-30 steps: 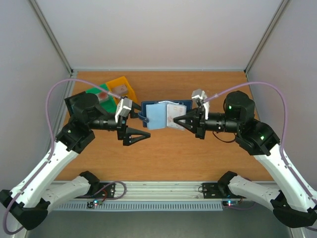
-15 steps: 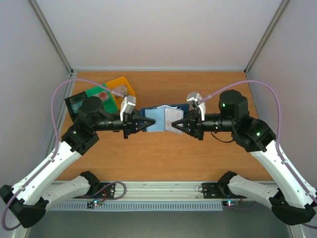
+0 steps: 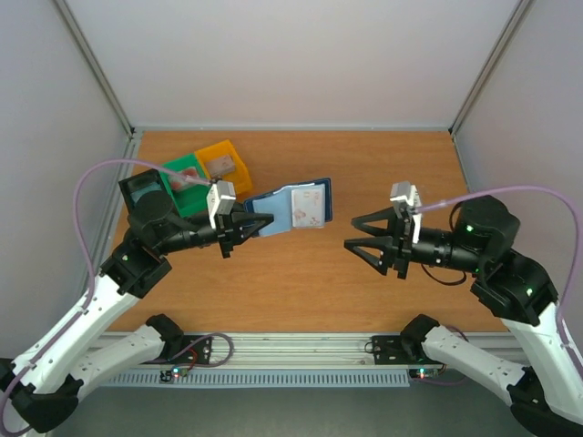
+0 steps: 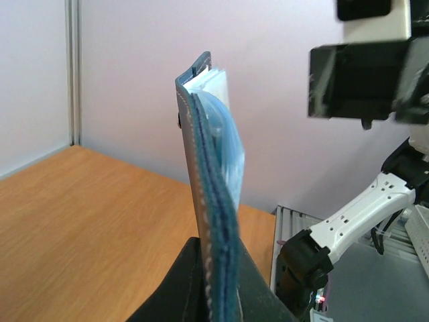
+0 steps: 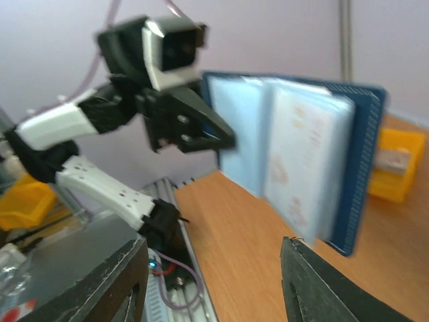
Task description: Take the credit cards out of the card holder
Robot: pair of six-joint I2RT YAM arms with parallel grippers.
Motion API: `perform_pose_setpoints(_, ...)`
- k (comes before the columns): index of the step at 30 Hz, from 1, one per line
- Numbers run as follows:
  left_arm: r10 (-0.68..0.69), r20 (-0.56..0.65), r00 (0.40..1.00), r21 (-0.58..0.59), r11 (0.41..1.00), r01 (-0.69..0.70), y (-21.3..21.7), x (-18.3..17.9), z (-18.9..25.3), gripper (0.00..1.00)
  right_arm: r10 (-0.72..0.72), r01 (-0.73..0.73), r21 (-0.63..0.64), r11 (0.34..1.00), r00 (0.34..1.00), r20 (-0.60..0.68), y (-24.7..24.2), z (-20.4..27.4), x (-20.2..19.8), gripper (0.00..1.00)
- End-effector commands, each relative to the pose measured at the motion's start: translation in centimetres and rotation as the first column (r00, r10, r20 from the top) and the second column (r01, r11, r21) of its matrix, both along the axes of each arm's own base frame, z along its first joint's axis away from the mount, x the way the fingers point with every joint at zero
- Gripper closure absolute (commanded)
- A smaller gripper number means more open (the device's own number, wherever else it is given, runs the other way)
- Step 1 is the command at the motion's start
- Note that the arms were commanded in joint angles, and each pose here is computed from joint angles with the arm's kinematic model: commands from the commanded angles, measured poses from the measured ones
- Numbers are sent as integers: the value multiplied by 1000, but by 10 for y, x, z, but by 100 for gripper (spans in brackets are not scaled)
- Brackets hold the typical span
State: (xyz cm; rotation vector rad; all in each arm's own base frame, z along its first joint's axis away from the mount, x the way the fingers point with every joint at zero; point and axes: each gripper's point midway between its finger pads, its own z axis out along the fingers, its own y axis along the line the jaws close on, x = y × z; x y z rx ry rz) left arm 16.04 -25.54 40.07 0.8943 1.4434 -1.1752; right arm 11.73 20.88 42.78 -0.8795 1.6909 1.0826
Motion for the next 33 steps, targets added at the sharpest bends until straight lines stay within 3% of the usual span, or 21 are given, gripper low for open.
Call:
perform_pose_setpoints(1, 11, 96, 995, -14, 1000, -10, 2, -1, 7, 100, 114, -116, 98, 988, 993, 22, 9, 23, -16, 45)
perform_pose_setpoints(4, -1, 108, 994, -16, 1000, 2, 1, -3, 9, 100, 141, -141, 129, 982, 990, 10, 19, 28, -10, 45)
perform_pose_setpoints(10, -10, 115, 993, -16, 1000, 12, 2, -6, 8, 100, 84, -83, 117, 990, 996, -2, 30, 26, 17, 23)
perform_pose_setpoints(12, -17, 116, 993, -16, 1000, 19, 2, -7, 8, 100, 72, -70, 115, 991, 997, -13, 33, 24, 24, 20)
perform_pose_setpoints(25, -27, 119, 993, -21, 999, 29, 1, -9, 7, 100, 139, -129, 103, 986, 986, -90, 48, 10, 27, 24)
perform_pose_setpoints(33, -4, 111, 994, -22, 1000, 6, 1, -4, 7, 100, 339, -315, 170, 934, 930, -142, 66, 11, 12, 29)
